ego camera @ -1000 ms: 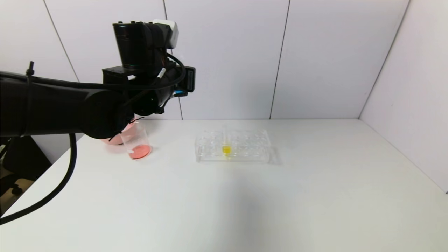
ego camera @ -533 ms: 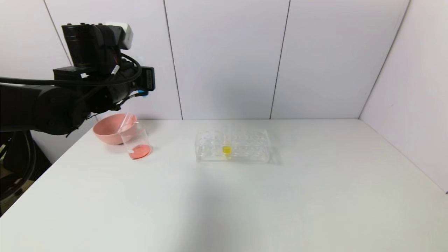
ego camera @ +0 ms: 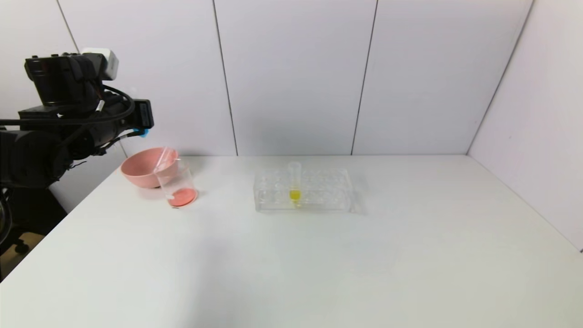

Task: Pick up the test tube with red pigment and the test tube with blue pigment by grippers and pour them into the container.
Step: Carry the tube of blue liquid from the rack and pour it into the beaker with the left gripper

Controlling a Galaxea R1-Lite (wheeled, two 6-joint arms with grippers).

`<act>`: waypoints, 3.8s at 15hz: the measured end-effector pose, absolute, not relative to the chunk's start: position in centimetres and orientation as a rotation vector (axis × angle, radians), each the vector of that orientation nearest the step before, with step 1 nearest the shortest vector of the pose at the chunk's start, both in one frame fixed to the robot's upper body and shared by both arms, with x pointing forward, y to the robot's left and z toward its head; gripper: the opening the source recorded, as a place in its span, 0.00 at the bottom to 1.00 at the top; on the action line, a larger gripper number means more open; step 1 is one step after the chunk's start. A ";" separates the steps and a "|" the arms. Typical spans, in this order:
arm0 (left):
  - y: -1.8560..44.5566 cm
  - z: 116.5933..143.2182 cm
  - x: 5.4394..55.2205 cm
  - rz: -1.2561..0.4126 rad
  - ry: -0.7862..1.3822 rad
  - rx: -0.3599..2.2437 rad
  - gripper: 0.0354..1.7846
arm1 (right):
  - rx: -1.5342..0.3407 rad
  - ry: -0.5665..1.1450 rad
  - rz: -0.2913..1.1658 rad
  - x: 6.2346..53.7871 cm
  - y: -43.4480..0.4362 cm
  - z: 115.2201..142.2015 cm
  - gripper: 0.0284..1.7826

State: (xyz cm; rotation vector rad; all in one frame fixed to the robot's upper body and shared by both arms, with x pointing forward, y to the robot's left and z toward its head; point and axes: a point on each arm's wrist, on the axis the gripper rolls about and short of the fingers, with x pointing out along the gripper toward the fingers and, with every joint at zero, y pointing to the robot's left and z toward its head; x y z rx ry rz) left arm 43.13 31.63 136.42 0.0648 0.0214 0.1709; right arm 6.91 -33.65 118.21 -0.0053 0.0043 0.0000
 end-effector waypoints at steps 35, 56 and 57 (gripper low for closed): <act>38.1 131.5 44.5 0.004 0.065 0.055 0.24 | -0.005 0.004 0.000 6.9 -33.6 118.2 1.00; 42.2 135.1 47.2 -0.497 0.237 0.621 0.24 | -0.005 0.005 0.000 6.9 -33.6 118.2 1.00; 42.2 135.1 47.3 -0.508 0.251 0.629 0.24 | -0.005 0.005 0.000 6.9 -33.6 118.2 1.00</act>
